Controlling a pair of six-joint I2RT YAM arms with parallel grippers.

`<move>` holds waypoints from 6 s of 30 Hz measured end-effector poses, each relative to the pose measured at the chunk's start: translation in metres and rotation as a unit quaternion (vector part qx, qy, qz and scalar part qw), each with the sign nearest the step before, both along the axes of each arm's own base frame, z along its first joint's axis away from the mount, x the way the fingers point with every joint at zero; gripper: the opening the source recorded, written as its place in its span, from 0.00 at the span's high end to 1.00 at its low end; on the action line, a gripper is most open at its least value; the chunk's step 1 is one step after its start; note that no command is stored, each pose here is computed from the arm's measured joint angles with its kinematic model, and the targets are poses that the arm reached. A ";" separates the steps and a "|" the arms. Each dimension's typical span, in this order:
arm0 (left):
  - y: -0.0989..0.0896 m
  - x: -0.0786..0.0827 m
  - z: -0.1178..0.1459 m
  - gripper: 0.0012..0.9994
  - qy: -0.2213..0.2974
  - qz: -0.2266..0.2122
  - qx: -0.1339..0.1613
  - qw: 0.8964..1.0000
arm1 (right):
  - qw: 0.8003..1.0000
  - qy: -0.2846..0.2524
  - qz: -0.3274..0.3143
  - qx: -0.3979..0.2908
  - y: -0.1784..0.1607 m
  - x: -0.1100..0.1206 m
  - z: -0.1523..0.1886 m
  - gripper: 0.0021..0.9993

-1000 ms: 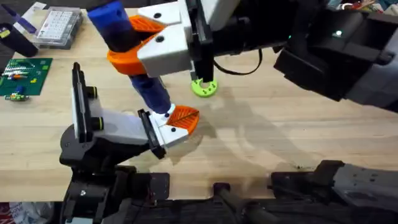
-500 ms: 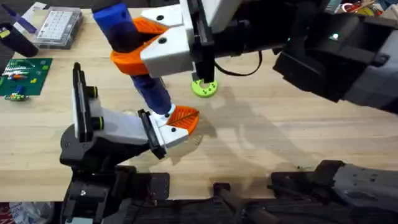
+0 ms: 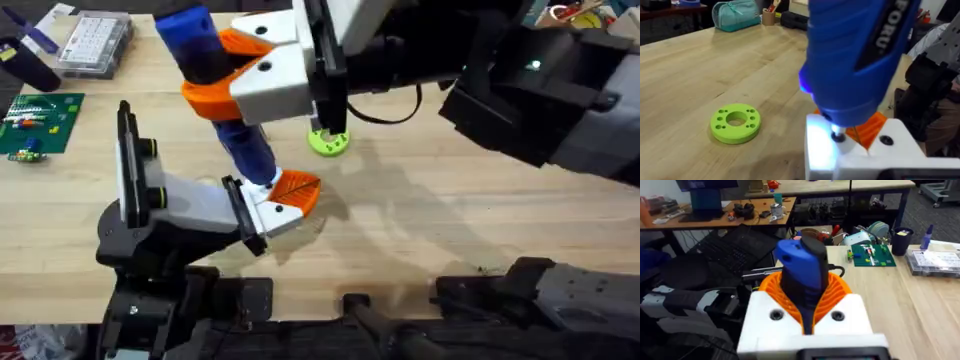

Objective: Pick up the gripper from the table and insert it into the empty holder that is missing its gripper. Then pick up a screw, insert it into the mounting hole, and use the screwdriver to tighten it. Finally, clean up the table by picking up the vegetable and placing it into the bucket.

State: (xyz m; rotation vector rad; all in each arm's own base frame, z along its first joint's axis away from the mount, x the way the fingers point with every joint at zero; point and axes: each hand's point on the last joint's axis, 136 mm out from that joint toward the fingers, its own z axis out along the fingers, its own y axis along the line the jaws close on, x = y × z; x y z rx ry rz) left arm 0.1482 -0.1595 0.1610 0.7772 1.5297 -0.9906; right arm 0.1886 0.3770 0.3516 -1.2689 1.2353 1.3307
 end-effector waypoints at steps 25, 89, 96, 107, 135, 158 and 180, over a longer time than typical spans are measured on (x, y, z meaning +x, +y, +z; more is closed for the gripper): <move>0.000 0.000 0.000 0.99 -0.001 0.000 0.000 1.000 | 0.996 -0.019 -0.037 0.083 -0.013 0.023 0.067 0.95; 0.000 0.000 0.000 0.99 -0.001 0.000 0.000 1.000 | 0.735 -0.316 -0.232 -0.552 -0.168 0.269 -0.256 0.95; 0.000 0.000 0.000 0.99 -0.001 0.000 0.000 1.000 | 0.721 -0.303 -0.220 -0.583 -0.190 0.279 -0.290 0.95; 0.000 0.000 0.000 0.99 -0.001 0.000 0.000 1.000 | 0.712 -0.304 -0.204 -0.599 -0.196 0.283 -0.310 0.95; 0.000 0.000 0.000 0.99 -0.001 0.000 0.000 1.000 | 0.705 -0.314 -0.233 -0.592 -0.196 0.300 -0.294 0.00; 0.000 0.000 0.000 0.99 -0.001 0.000 0.000 1.000 | 0.682 -0.193 -0.404 -0.578 -0.192 0.278 -0.241 0.00; 0.000 0.000 0.000 0.99 -0.001 0.000 0.000 1.000 | 0.687 -0.116 -0.514 -0.501 -0.217 0.255 -0.160 0.00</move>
